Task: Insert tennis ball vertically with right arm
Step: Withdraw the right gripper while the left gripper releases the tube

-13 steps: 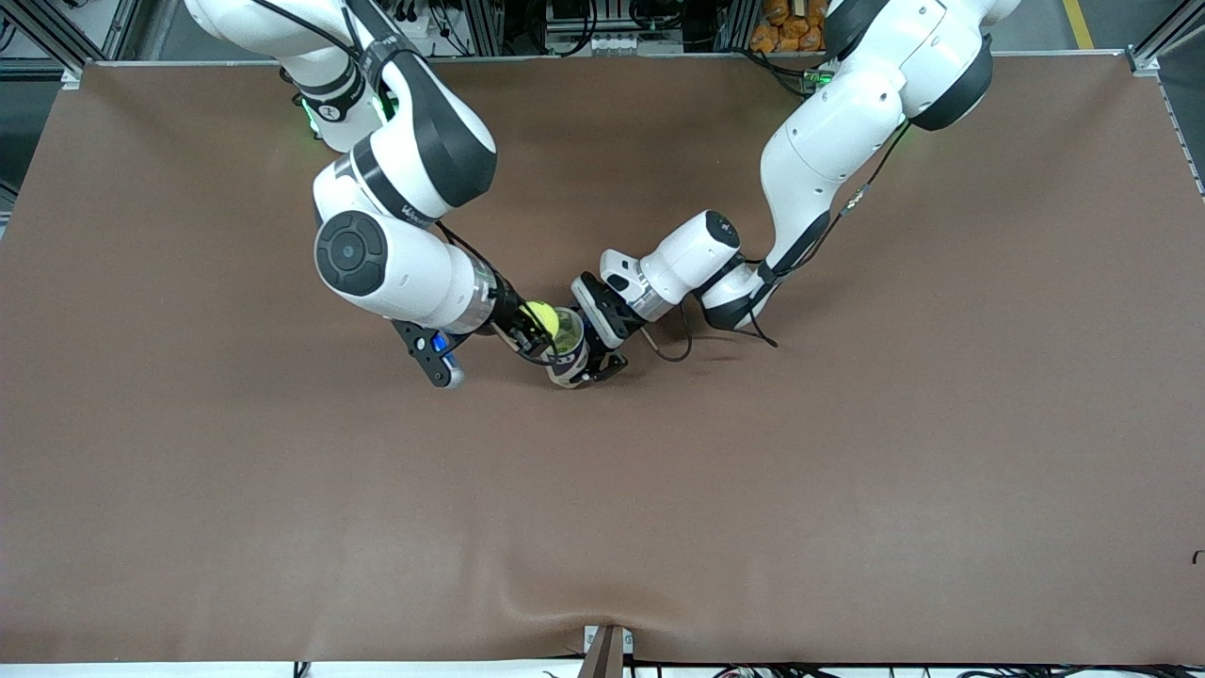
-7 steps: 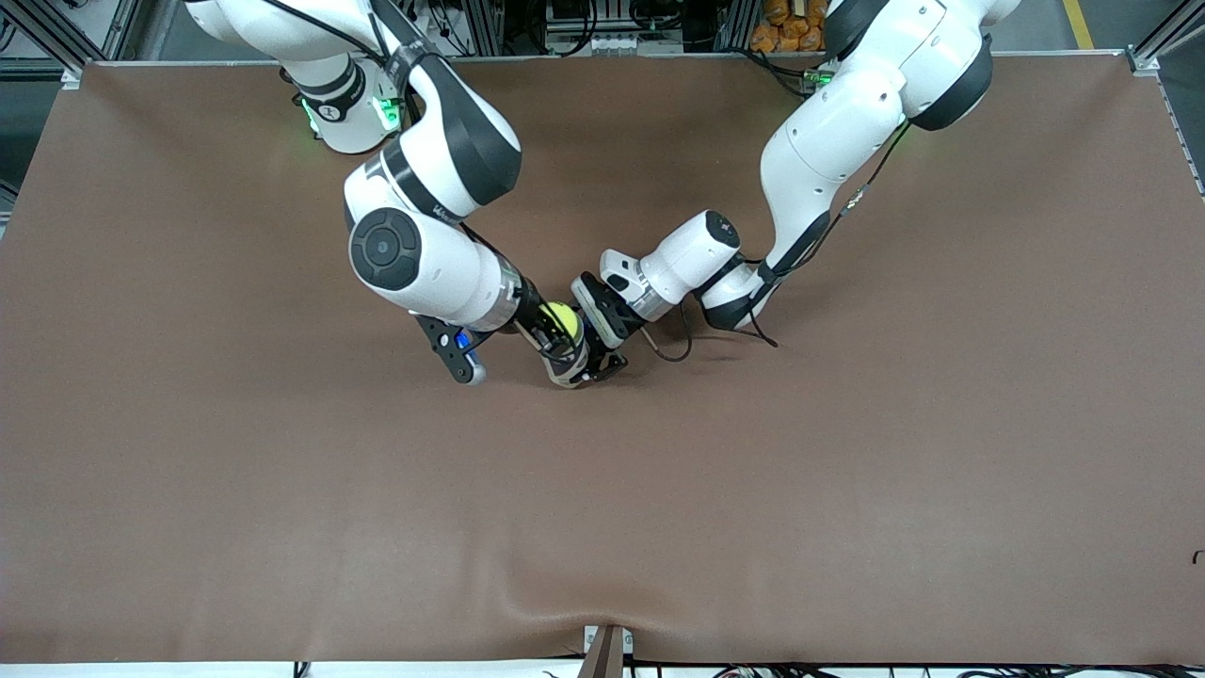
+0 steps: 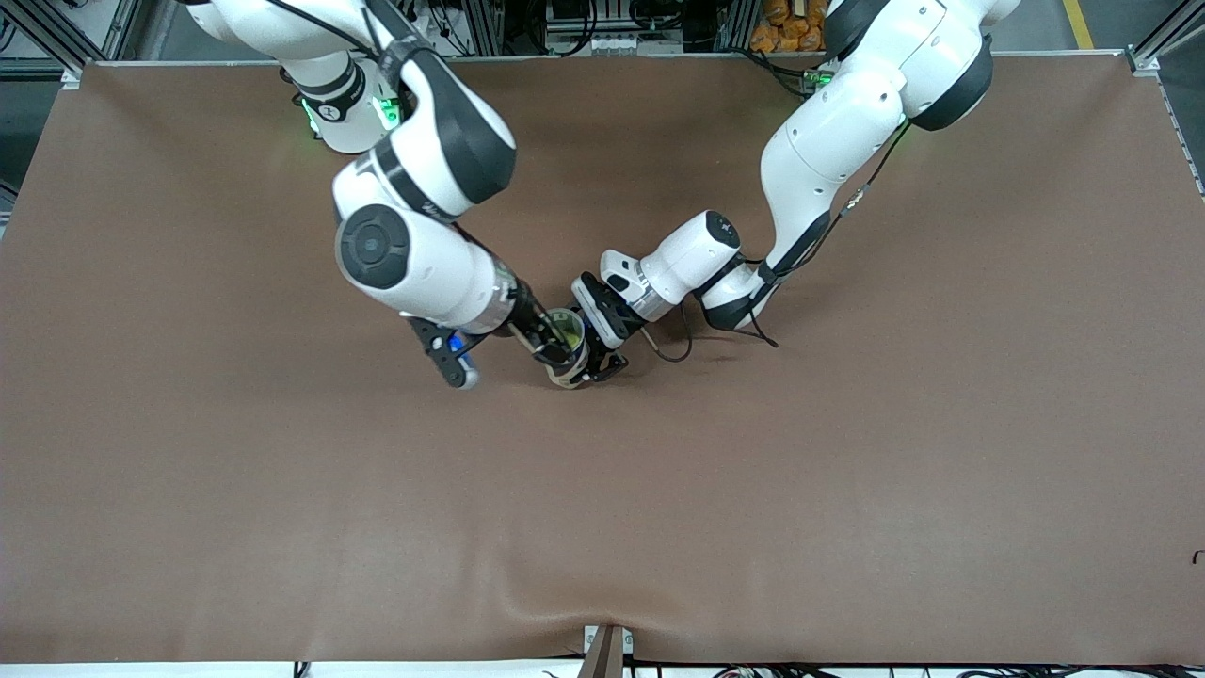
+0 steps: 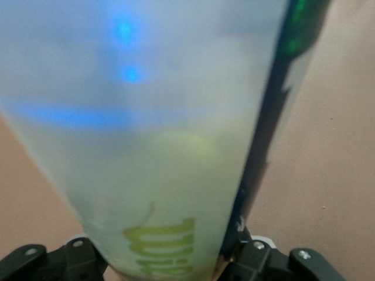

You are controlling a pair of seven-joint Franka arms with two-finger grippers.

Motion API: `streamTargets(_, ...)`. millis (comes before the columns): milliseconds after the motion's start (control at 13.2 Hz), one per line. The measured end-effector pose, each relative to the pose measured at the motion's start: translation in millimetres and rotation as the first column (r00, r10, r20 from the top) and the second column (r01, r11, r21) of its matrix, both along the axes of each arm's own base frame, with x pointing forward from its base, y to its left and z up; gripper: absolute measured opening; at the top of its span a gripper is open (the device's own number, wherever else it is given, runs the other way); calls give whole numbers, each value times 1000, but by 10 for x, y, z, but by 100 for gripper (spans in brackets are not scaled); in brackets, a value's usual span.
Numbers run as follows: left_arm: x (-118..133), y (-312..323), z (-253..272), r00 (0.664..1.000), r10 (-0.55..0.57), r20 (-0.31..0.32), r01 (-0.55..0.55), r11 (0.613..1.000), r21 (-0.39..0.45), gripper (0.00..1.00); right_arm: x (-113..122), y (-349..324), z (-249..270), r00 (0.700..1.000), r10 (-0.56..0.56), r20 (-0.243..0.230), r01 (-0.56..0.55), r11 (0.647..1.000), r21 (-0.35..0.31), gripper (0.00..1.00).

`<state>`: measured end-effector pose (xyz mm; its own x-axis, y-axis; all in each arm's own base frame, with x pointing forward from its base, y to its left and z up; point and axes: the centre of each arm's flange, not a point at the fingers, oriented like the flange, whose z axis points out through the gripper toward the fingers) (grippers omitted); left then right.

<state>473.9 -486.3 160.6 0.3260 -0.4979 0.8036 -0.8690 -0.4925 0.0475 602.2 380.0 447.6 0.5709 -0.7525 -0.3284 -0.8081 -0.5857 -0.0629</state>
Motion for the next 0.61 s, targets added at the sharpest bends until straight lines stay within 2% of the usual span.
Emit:
streamTargets(227,3,4,-1,1000,1,0,-1,1000,0,81,294,-553,133,995,76,60,-72,995,-63,100)
streamTargets(379,4,6,-1,1000,1,0,-1,1000,0,100,460,-1042,88,985,162,54,-156,983,-94,100)
streamTargets(606,4,8,-3,1000,1,-1,-1,1000,1,100,647,-1810,125,971,239,28,-236,968,-88,100)
